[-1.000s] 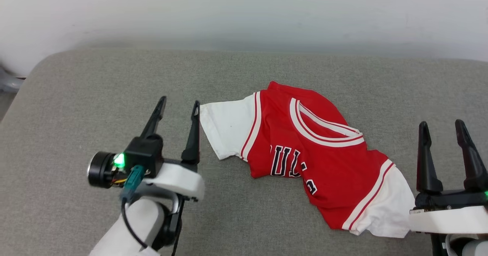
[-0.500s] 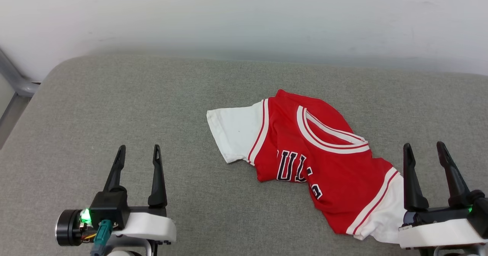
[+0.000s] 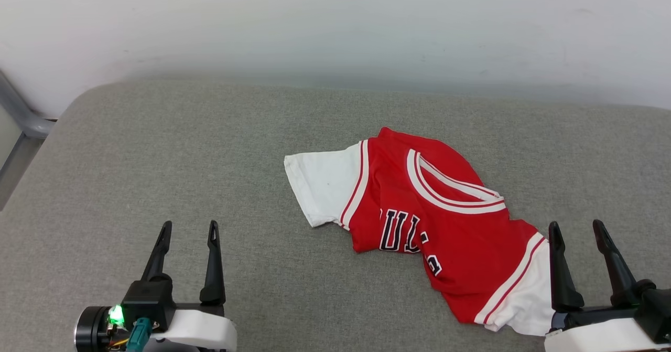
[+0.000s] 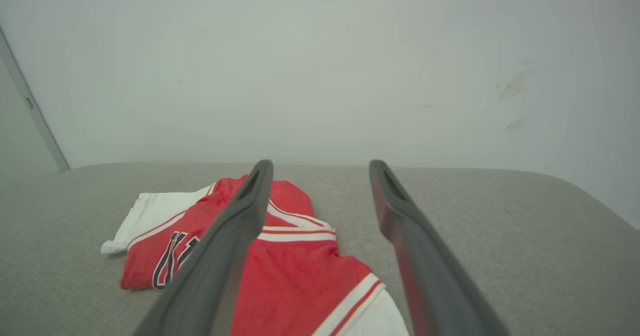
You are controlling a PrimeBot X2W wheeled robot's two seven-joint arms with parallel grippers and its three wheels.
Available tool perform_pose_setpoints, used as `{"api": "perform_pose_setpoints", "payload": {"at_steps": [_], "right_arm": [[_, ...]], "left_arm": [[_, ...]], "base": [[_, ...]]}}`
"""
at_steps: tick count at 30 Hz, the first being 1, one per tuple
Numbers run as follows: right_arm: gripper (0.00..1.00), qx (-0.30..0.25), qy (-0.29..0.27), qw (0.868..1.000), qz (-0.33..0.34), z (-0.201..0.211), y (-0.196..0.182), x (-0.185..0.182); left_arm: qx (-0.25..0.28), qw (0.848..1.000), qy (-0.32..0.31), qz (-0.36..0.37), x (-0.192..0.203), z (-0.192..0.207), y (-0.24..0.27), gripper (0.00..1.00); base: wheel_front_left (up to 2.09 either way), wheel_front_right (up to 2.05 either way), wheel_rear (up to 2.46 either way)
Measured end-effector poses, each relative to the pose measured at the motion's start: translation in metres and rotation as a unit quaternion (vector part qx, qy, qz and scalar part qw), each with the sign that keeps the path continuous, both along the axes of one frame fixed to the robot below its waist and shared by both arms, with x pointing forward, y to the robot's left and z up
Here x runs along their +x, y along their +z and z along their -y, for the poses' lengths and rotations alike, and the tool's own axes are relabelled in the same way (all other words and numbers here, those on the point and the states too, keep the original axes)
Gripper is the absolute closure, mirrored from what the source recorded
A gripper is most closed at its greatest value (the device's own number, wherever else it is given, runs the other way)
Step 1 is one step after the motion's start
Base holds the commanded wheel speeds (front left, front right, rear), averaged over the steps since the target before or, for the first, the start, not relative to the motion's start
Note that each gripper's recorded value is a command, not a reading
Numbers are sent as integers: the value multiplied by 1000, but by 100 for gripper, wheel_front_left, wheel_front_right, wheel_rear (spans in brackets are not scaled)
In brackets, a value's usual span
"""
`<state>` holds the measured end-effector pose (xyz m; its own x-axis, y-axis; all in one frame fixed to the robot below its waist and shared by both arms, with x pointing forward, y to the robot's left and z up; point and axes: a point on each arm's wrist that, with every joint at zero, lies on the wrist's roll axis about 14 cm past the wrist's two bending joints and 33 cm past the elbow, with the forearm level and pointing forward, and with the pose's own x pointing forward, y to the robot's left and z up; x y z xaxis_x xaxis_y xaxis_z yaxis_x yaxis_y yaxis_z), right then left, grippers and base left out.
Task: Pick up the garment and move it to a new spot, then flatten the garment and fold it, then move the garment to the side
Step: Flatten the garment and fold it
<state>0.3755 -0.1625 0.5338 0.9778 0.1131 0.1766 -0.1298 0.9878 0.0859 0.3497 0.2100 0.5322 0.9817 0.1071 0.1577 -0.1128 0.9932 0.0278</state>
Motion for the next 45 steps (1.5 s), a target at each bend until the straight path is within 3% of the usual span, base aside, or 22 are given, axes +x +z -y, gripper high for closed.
{"api": "perform_pose_setpoints", "payload": {"at_steps": [14, 24, 30, 38, 41, 45], "right_arm": [[0, 1, -3, 1000, -4, 2, -3, 1], [0, 4, -11, 1000, 6, 7, 2, 19], [0, 0, -24, 1000, 5, 15, -2, 32], [0, -6, -45, 999, -5, 29, -13, 45], [0, -9, -53, 998, -13, 35, -19, 48], [0, -12, -60, 998, -16, 40, -23, 53]], "left_arm": [[-9, 1000, -16, -13, 9, 3, -9, 0], [51, 992, -94, 64, 89, 14, 53, 0], [72, 987, -134, 53, 151, 23, 66, 0], [82, 973, -191, -96, 218, 57, 34, 0], [69, 955, -214, -196, 229, 70, 1, 0], [48, 918, -233, -318, 231, 77, -40, 0]], "base": [[0, 0, 0], [0, 0, 0], [0, 0, 0], [0, 0, 0], [0, 0, 0], [0, 0, 0]]}}
